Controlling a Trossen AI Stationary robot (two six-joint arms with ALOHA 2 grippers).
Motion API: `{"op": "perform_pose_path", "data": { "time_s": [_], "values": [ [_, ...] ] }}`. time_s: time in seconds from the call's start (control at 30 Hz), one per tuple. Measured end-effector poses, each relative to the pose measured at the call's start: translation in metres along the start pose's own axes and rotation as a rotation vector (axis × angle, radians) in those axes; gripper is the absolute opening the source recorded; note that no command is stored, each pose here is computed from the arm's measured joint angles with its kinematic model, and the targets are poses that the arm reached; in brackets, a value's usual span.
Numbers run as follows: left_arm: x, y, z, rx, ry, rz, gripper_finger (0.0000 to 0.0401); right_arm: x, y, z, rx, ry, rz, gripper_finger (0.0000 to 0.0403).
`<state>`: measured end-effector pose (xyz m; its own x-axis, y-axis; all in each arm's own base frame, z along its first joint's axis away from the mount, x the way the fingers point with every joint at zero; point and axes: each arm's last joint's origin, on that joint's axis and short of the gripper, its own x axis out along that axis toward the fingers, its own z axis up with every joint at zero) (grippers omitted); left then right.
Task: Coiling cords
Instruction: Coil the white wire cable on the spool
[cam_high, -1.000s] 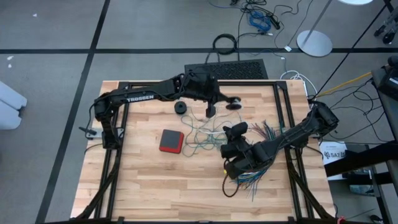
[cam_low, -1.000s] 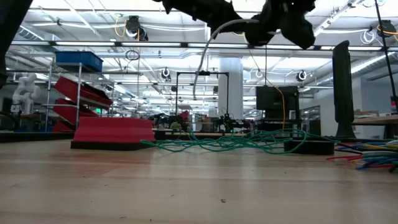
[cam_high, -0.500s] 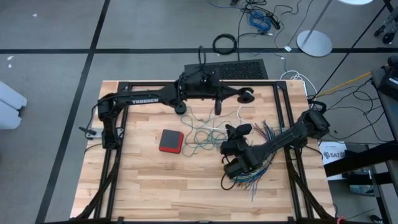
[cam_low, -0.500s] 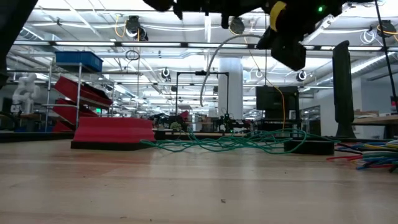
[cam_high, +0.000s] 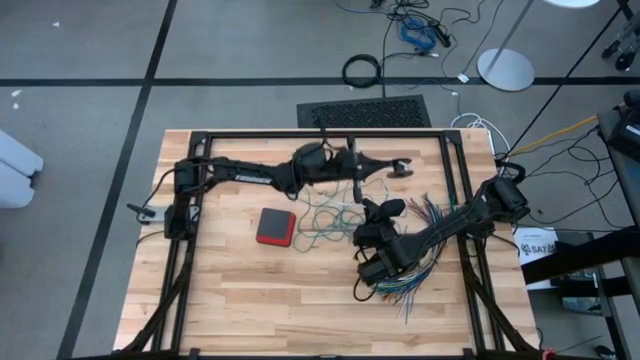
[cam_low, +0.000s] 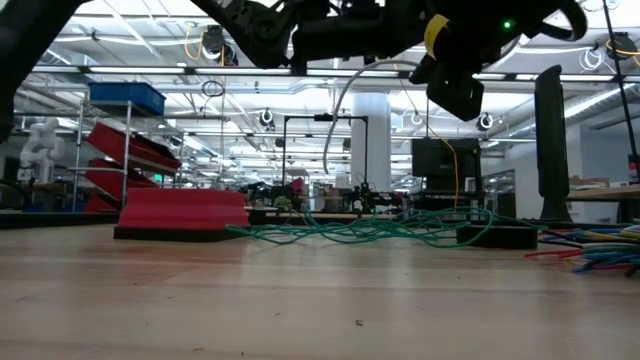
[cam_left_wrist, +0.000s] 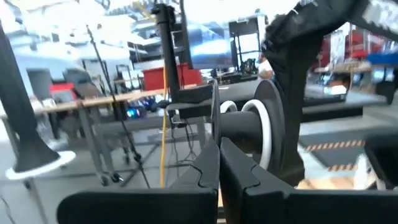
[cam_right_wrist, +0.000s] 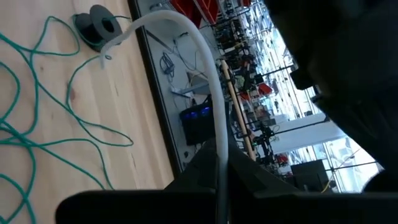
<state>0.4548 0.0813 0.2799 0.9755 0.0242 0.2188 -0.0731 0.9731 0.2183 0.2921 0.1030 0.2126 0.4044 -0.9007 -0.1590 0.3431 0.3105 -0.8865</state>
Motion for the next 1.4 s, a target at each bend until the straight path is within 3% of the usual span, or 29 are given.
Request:
{"op": "perform_pose_path", "data": {
  "time_s": [0.3,0.67,0.83,1.07,1.4],
  "values": [
    [-0.001,-0.035,-0.002,0.323,0.01,0.055,0.0,-0.016,0.003,0.0,0.032,-0.044,0.026,0.0],
    [0.0,-0.036,-0.004,0.507,0.023,0.084,0.0,-0.036,0.007,0.003,0.099,-0.073,0.138,0.0],
    [0.002,-0.041,-0.022,0.539,0.031,0.07,0.0,-0.04,0.003,0.007,0.124,-0.068,0.205,0.0],
    [0.004,-0.051,-0.03,0.536,-0.061,0.072,0.0,-0.046,-0.017,0.008,0.217,-0.079,0.255,0.0],
    [0.005,-0.057,-0.03,0.425,-0.101,0.031,0.0,-0.037,-0.02,0.028,0.209,-0.115,0.376,0.0]
  ]
}}
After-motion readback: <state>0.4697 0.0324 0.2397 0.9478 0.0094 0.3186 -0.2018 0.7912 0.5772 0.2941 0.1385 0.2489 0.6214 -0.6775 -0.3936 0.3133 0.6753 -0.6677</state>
